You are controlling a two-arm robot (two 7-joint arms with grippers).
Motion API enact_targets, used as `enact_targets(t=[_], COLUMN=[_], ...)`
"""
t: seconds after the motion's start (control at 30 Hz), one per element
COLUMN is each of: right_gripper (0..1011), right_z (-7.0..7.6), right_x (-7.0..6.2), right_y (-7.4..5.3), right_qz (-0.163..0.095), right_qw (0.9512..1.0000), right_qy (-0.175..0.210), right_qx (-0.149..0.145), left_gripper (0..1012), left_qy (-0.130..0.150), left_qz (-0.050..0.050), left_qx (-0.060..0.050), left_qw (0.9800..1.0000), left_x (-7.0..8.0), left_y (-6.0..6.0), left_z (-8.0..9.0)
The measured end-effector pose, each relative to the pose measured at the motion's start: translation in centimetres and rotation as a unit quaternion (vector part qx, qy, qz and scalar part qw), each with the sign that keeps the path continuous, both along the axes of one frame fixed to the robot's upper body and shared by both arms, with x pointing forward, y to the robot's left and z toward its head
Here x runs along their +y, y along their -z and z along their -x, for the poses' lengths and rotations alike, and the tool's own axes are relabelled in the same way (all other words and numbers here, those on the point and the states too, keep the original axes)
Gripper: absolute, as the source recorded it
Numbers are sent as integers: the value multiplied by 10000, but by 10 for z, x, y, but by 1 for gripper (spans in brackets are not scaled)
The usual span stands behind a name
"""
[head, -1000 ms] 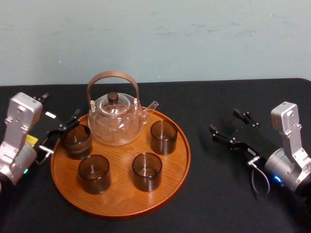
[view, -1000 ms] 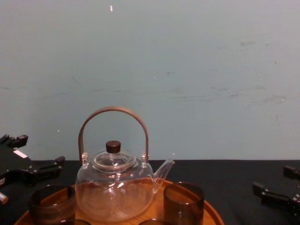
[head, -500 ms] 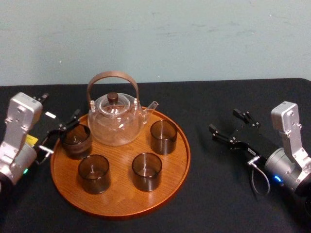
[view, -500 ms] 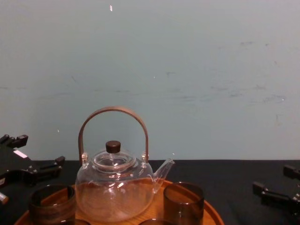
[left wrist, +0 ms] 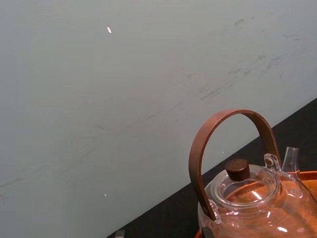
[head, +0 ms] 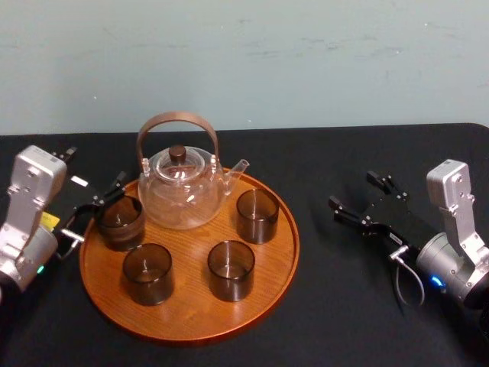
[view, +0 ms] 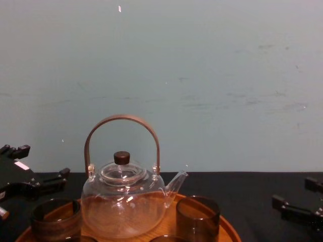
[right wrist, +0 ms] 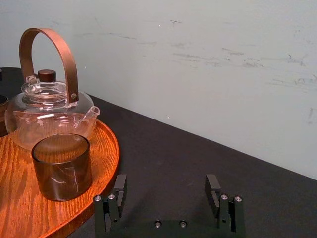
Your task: Pick up the glass from the table and place it on the tray.
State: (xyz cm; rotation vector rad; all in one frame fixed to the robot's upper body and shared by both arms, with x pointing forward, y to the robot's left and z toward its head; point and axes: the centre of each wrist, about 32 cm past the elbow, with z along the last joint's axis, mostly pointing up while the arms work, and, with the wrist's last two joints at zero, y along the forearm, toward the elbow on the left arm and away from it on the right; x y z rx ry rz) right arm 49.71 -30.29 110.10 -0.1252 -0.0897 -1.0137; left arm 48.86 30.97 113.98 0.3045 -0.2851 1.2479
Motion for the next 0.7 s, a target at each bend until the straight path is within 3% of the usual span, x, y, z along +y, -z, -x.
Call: enact_targets(t=[0.7], right_gripper=[1002], right_z=[0], right_x=[0], right_y=[0], right_qz=[1], right_qw=[10000], right_qy=[0], right_qx=[0], left_gripper=[1001], left_qy=[0], left_qz=[0], left_qx=[0], left_qw=[10000], left_x=[0], left_y=[0], left_z=[0])
